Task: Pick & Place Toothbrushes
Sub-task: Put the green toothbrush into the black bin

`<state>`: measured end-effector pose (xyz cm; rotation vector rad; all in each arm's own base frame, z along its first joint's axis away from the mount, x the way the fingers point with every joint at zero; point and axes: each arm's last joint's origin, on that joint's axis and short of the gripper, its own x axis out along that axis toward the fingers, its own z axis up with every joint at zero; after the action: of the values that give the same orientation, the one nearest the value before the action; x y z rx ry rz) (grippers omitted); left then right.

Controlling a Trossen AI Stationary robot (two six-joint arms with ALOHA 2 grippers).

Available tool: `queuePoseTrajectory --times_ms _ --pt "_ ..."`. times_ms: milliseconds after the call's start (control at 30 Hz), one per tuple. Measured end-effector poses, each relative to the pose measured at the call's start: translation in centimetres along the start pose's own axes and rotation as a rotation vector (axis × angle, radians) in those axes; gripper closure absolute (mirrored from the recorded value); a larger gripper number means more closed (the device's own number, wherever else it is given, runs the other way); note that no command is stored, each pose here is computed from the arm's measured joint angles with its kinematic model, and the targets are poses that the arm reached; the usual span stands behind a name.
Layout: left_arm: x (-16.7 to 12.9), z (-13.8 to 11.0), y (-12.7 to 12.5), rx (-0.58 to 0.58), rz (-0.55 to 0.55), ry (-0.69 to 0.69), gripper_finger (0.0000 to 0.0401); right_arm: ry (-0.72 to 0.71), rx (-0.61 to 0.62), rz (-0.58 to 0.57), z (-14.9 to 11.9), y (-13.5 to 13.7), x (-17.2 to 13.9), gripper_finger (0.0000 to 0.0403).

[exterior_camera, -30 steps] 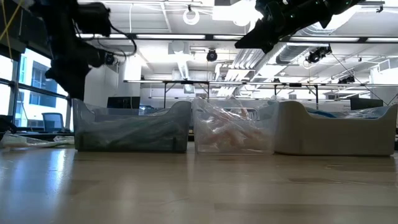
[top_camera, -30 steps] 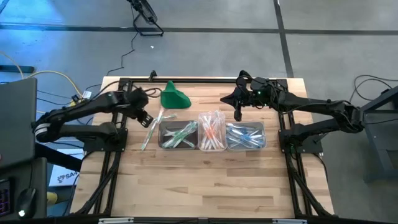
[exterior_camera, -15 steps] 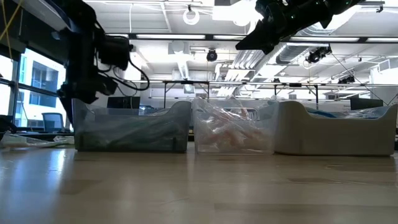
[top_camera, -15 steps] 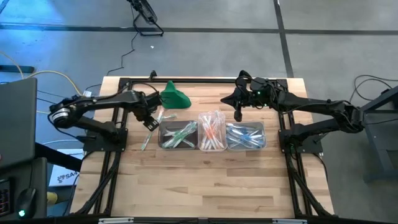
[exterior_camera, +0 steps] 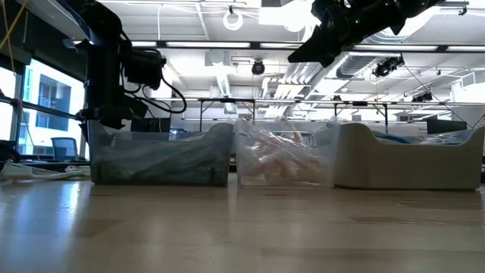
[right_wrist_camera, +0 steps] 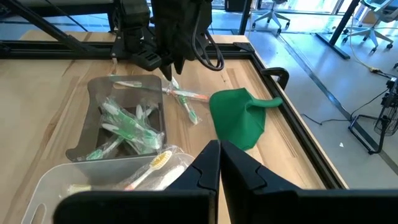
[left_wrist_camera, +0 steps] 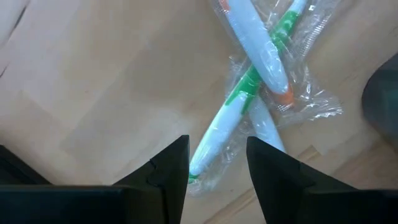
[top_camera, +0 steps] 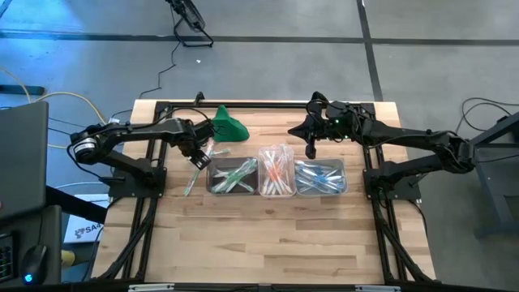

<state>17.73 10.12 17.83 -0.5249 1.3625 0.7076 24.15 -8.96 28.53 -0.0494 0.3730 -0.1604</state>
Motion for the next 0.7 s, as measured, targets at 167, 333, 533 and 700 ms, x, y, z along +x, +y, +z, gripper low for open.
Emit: queuePoseTrajectory --times_ms 167,333,533,700 --pt "0.0 0.0 0.0 0.0 0.0 0.0 0.0247 0.01 0.002 0.003 -0.1 0.0 0.0 0.0398" --pt "0.3 0.1 0.0 0.001 0.005 0.012 0.0247 0.019 0.003 0.004 -0.2 0.1 0.0 0.0398" --pt "1.6 0.3 -0.3 0.008 0.026 0.075 0.0247 0.023 0.004 0.005 -0.2 0.1 0.0 0.0399" --pt "2.2 0.6 -0.4 0.01 0.013 0.105 0.0247 0.023 0.004 0.005 -0.2 0.1 0.0 0.0399"
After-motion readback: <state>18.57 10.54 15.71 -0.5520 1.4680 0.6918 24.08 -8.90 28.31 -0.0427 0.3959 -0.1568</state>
